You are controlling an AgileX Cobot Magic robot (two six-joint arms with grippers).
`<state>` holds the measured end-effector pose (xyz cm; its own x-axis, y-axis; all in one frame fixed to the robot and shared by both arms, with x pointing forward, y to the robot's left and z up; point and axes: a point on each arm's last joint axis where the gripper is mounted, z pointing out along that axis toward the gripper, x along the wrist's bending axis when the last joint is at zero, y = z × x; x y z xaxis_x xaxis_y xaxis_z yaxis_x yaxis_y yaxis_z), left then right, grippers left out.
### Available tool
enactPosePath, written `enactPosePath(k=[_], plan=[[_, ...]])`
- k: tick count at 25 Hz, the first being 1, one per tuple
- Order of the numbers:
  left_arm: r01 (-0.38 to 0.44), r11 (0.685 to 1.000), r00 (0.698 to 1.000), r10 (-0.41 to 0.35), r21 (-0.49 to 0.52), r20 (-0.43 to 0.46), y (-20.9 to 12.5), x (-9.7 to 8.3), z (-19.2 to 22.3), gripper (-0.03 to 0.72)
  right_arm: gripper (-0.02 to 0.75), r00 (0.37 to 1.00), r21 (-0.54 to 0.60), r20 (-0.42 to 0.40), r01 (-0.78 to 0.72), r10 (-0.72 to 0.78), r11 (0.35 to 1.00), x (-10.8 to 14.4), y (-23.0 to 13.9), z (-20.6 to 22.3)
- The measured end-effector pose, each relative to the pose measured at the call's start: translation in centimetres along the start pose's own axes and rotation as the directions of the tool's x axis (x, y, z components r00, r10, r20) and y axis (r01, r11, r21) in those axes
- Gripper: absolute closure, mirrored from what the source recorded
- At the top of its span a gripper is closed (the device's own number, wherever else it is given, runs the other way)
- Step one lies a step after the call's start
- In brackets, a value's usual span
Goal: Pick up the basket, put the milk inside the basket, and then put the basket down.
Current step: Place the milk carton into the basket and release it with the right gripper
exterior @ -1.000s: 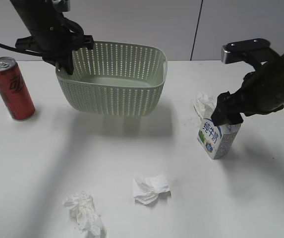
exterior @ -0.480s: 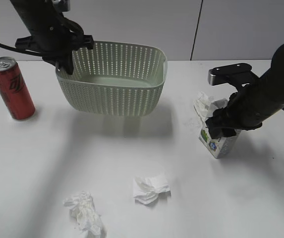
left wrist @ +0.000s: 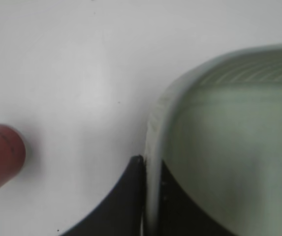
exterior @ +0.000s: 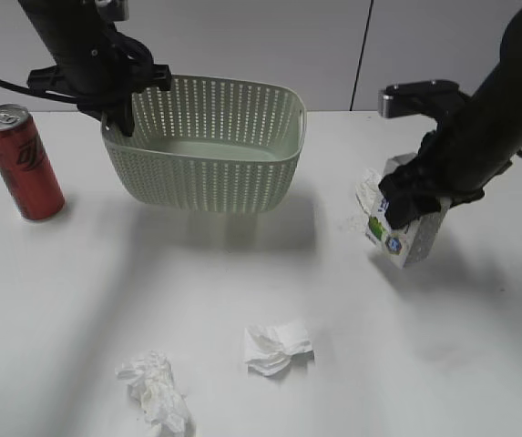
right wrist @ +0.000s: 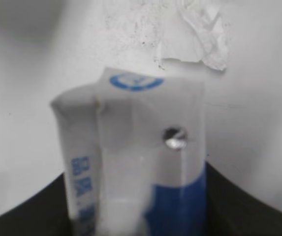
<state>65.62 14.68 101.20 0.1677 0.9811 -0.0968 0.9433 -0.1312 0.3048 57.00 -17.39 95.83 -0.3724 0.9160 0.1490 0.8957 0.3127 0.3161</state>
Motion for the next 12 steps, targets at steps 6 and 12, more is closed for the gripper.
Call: enactPosePath(k=[6,12], plan=[[0.000,1.000,1.000,0.000,-0.012,0.002,0.1,0.0,0.0,0.685,0.407,0.996,-0.068,-0.042,0.070,-0.073,0.995,1.8,5.0,-6.4],[0.002,1.000,1.000,-0.002,-0.018,0.006,0.2,-0.1,0.0,0.685,0.407,0.966,-0.272,-0.053,0.231,-0.254,0.934,7.3,9.5,-11.9]])
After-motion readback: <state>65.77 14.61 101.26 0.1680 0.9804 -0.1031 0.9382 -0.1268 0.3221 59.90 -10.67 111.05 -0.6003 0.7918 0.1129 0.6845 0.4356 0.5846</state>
